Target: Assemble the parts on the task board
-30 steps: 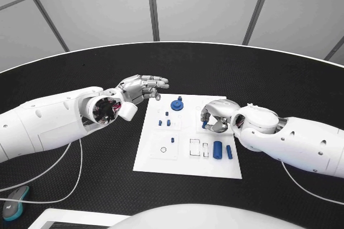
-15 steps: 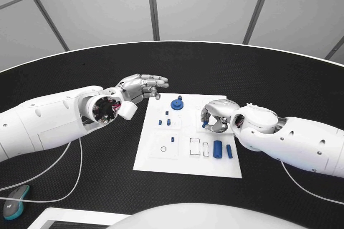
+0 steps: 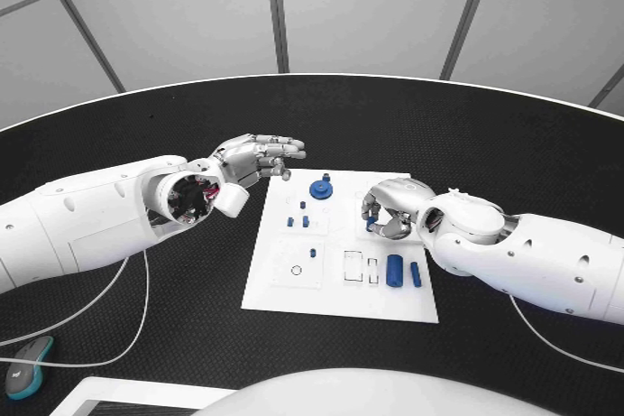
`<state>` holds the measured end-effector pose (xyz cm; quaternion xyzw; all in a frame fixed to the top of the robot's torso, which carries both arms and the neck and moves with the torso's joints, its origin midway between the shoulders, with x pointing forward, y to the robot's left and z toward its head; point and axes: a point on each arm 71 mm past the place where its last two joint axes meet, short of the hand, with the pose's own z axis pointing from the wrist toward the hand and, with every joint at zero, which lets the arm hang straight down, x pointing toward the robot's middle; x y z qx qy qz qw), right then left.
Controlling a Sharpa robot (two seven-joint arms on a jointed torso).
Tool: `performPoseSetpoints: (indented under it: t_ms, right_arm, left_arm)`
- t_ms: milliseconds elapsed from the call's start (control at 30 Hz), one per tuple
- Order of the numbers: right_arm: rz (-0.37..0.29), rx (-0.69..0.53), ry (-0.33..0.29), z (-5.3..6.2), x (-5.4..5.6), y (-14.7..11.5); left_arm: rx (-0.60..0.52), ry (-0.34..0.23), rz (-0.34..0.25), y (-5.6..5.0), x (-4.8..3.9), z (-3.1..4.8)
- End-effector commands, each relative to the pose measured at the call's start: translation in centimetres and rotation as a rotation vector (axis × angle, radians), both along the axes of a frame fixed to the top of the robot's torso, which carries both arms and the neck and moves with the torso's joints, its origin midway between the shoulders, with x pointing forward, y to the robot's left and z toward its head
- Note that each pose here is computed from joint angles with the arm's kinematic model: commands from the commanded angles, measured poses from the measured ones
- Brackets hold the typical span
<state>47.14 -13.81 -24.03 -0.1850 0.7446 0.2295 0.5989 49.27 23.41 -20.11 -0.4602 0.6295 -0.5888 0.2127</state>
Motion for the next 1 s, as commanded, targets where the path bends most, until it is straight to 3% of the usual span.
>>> performPoseSetpoints:
  t_ms: [33, 233, 533, 733, 1000]
  right_arm:
    - [-0.003, 0.012, -0.011, 0.2, -0.1, -0.1]
    - [-0.003, 0.028, -0.015, 0.7, -1.0, -0.5]
    - [0.038, 0.103, -0.050, 3.4, -3.7, 0.0]
    - [0.131, 0.164, -0.060, 4.5, -5.2, 3.6]
    - [0.214, 0.191, -0.044, 4.2, -5.9, 7.5]
  left_arm:
    - [0.000, 0.000, 0.000, 0.0, 0.02, -0.01]
    - [0.002, 0.000, 0.003, 0.1, 0.09, -0.04]
    - [0.004, 0.000, 0.007, 0.2, 0.30, -0.13]
    - [0.000, 0.000, -0.004, -0.3, 0.50, -0.21]
    - [-0.005, 0.001, -0.018, -0.9, 0.70, -0.29]
